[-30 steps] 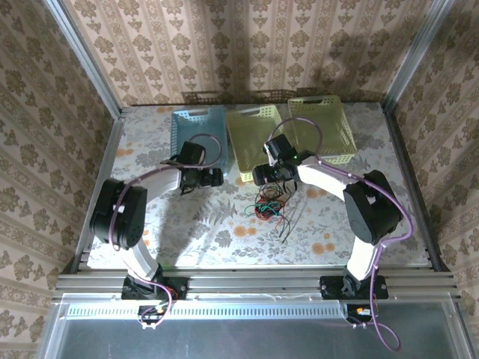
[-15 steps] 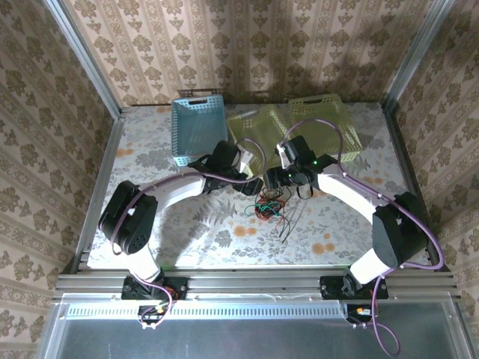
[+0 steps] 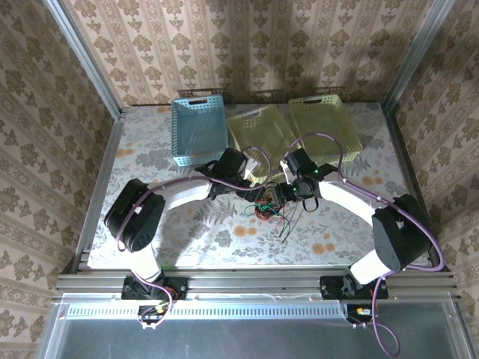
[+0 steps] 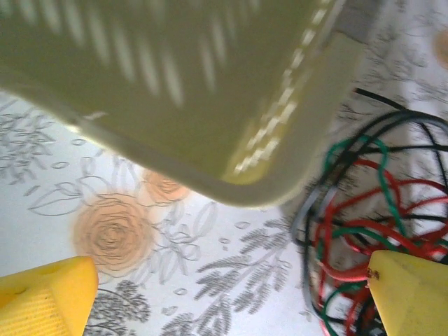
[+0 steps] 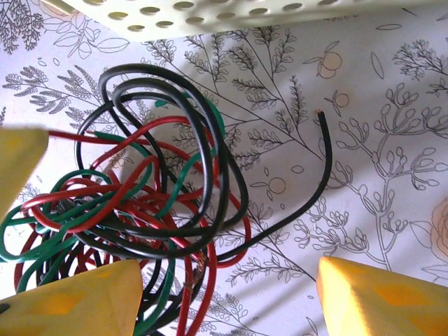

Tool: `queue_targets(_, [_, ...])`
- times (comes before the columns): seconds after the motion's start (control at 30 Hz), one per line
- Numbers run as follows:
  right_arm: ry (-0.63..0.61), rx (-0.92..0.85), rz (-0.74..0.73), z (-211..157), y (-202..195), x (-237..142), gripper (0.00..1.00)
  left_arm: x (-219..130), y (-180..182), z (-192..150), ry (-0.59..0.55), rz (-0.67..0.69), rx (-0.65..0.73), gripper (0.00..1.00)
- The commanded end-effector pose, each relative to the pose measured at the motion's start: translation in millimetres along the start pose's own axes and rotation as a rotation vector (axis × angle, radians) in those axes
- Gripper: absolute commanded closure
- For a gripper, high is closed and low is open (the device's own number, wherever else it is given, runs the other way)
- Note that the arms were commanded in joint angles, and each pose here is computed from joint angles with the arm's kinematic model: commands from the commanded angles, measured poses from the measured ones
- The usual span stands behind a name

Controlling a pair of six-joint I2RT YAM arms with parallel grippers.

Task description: Untangle the cables

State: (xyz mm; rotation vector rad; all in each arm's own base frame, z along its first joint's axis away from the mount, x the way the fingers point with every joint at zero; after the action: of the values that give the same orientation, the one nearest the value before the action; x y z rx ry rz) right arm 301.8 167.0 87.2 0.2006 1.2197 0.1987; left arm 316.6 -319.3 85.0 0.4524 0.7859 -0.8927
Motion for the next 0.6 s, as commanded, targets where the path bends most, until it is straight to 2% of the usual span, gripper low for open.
queue_targets(0.0, [-0.072, 0.067, -0.009, 20.1, -5.5, -9.9, 0.31, 8.8, 33.7, 0.1, 0.031, 0.163, -0.058, 0.0])
queue_targets(0.23, [-0.073, 0.102, -0.023, 56.5, 1.2, 10.3, 0.32, -9.0, 68.8, 12.8, -0.004, 0.349, -0.125, 0.0])
queue_targets(0.33, [-0.056, 0.115, -0.003, 70.7, 10.6, 27.1, 0.32, -23.6, 77.9, 17.9, -0.053, 0.392, -0.174, 0.0])
queue_targets(0.47, [-0.044, 0.128, 0.063, 87.4, 29.1, 44.0, 0.33, -45.7, 66.4, 32.6, -0.173, 0.345, -0.158, 0.0])
queue_targets(0.57, [-0.066, 0.121, 0.122, 105.4, 44.5, 49.4, 0.32, -55.6, 49.5, 31.0, -0.204, 0.27, -0.115, 0.0])
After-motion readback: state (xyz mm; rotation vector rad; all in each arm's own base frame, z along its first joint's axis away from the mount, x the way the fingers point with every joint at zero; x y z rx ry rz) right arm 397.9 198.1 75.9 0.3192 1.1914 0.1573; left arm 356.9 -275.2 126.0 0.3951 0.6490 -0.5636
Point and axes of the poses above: each hand's point on the last joint's axis, 136 mm out from that joint toward the fingers, its own x axis out along the fingers, its own y axis along the line the jaws close on, z = x × y, the point moved 1 cm from there along -x, back along the fingers, and after that the axes turned 15 degrees about x, right-handed, at the moved point
